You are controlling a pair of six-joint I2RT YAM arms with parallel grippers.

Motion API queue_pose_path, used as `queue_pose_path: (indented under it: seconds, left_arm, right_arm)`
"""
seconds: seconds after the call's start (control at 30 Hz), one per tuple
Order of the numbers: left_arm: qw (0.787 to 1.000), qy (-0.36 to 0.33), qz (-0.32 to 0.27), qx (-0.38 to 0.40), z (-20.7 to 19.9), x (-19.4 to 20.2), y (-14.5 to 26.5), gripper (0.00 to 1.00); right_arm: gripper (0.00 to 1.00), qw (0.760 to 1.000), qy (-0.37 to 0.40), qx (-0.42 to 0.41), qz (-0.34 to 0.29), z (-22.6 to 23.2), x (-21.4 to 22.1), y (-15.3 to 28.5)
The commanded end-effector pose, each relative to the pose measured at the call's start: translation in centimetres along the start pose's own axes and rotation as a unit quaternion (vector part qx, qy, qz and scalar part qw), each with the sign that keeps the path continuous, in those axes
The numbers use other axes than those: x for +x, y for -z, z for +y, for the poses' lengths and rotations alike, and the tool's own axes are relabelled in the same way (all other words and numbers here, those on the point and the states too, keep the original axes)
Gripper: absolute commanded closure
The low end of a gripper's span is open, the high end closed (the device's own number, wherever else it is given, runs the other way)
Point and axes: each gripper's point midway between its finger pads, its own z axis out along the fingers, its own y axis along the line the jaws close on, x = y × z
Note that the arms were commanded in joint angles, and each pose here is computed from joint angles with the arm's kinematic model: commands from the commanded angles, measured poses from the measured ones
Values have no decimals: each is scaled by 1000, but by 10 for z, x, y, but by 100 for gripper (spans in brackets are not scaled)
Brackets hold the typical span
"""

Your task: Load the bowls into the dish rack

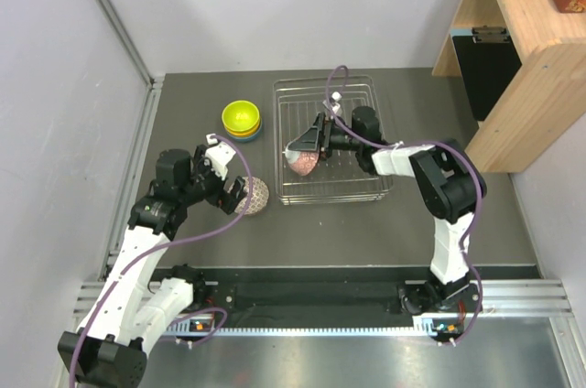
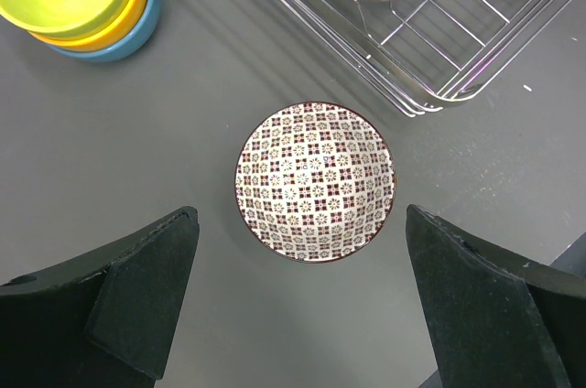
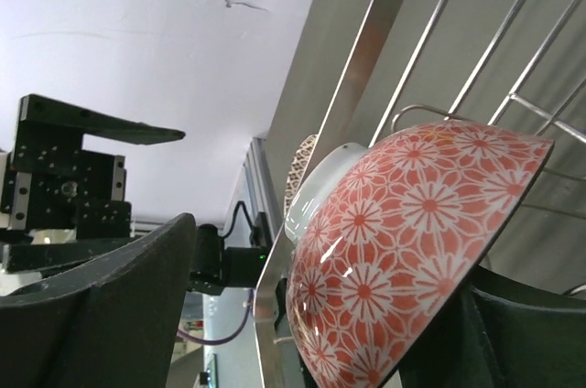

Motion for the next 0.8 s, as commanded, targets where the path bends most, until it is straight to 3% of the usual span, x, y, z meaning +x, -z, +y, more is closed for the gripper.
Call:
queue_pose_path:
  seconds: [0.0, 0.27, 0.57, 0.77]
  left_arm:
    - [1000, -13, -15, 3, 0, -10, 3, 1]
    - [1000, -20, -10, -3, 3, -8, 3, 1]
    - [999, -31, 14, -38, 23, -2, -7, 1]
    - [996, -21, 42, -71, 47, 10, -33, 1]
  right_arm:
    - [22, 997, 69, 21, -14, 23, -27, 2]
    - [7, 986, 92, 138, -20, 1, -43, 11]
    - [4, 951, 145, 271, -32, -18, -75, 28]
    - [2, 939, 163, 301, -33, -21, -82, 34]
